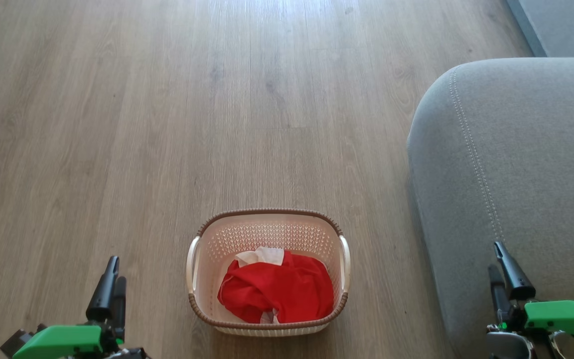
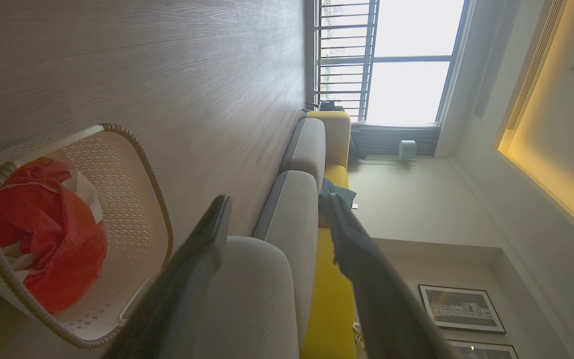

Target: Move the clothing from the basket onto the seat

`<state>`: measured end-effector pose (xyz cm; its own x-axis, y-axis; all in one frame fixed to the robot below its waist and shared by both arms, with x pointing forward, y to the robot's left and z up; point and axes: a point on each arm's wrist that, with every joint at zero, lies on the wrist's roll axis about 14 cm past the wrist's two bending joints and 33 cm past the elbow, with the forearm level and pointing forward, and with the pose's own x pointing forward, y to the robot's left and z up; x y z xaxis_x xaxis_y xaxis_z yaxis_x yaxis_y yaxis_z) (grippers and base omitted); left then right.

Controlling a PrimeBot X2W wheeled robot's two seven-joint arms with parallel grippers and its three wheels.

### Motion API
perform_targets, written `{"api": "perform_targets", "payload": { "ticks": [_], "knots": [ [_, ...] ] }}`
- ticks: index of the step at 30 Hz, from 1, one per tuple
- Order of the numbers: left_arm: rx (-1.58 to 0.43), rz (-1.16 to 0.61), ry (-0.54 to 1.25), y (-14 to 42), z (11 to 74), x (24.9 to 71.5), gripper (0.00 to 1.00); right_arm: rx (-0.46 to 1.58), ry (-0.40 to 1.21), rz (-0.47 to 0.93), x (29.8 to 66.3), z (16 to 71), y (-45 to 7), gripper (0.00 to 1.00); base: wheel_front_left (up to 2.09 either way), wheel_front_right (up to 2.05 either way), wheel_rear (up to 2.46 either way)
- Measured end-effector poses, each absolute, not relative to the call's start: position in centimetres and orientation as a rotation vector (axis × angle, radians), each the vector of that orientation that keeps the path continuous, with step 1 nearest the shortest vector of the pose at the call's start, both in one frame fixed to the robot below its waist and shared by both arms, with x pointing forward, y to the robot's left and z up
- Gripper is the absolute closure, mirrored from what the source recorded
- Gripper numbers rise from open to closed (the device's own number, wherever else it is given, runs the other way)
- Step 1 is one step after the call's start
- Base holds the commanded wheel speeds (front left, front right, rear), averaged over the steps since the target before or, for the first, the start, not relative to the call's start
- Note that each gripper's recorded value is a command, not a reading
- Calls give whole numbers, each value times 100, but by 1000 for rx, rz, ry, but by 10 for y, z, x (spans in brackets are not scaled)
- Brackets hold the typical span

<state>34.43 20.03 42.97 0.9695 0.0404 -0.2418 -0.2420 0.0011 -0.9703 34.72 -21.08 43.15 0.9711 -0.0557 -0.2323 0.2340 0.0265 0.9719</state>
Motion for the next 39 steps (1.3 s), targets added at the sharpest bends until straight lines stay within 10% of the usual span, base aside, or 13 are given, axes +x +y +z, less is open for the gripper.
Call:
{"api": "perform_targets", "payload": {
  "ticks": [39],
  "knots": [
    [-1227,190,-156,250,510,354,0,972,-52,7,388,520,-192,0,0,0,0]
  ]
}}
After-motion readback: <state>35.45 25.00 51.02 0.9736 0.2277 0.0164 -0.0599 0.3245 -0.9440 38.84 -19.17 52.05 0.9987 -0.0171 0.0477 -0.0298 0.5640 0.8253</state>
